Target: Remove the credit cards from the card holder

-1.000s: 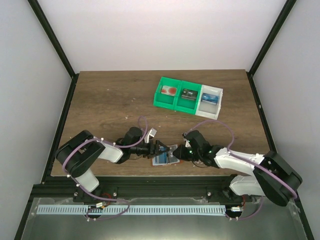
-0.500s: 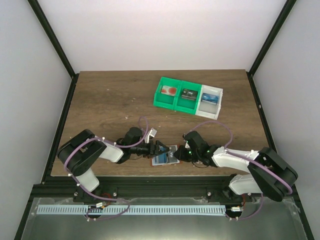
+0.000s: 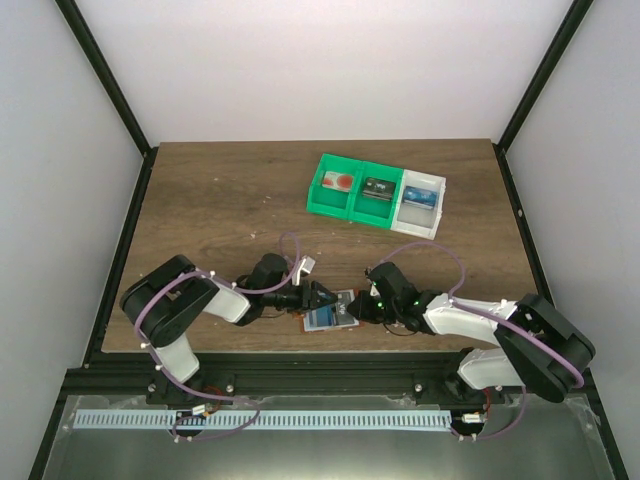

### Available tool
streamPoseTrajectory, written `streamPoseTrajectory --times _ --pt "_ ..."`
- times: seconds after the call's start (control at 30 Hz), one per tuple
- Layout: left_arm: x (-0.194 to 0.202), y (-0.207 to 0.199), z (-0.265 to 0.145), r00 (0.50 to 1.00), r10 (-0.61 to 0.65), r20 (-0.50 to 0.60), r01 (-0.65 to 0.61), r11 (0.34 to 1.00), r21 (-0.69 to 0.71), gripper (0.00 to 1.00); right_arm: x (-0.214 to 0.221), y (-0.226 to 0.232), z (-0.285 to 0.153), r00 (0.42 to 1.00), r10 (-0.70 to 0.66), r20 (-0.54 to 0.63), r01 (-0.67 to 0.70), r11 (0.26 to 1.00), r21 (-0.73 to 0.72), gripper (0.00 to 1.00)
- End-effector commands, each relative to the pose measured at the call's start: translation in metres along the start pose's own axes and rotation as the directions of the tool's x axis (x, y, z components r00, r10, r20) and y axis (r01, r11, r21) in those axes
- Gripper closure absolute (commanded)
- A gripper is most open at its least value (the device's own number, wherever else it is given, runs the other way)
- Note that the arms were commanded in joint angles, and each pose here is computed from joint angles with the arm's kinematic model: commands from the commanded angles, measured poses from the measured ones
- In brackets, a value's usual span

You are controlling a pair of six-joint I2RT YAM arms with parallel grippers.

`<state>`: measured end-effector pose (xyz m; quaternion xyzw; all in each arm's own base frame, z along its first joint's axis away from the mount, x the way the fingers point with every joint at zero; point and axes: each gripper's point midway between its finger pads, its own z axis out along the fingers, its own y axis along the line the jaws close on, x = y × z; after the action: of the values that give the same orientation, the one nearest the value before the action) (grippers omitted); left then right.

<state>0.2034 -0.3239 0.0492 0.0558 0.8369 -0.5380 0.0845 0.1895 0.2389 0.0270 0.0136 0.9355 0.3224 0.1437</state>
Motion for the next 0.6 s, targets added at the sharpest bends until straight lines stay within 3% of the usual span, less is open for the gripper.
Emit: streamPoseTrajectory --times 0.0,0.27,0.57 --pt "-0.01 0.005 0.002 0.998 0.046 0.037 -0.045 0.999 -0.029 0.46 0.013 -0.017 0.001 0.999 0.017 -0.036 -0.014 0.998 0.06 0.88" --pt "-0.01 0.012 0.002 0.997 0.06 0.048 -0.057 0.997 -0.06 0.5 -0.012 0.011 -0.01 0.999 -0.021 0.039 0.021 1.0 0.013 0.89" --pt "-0.007 0.018 0.003 0.998 0.053 0.039 -0.05 0.997 -0.066 0.51 -0.002 -0.006 0.007 1.0 0.006 -0.018 -0.005 0.998 0.068 0.91"
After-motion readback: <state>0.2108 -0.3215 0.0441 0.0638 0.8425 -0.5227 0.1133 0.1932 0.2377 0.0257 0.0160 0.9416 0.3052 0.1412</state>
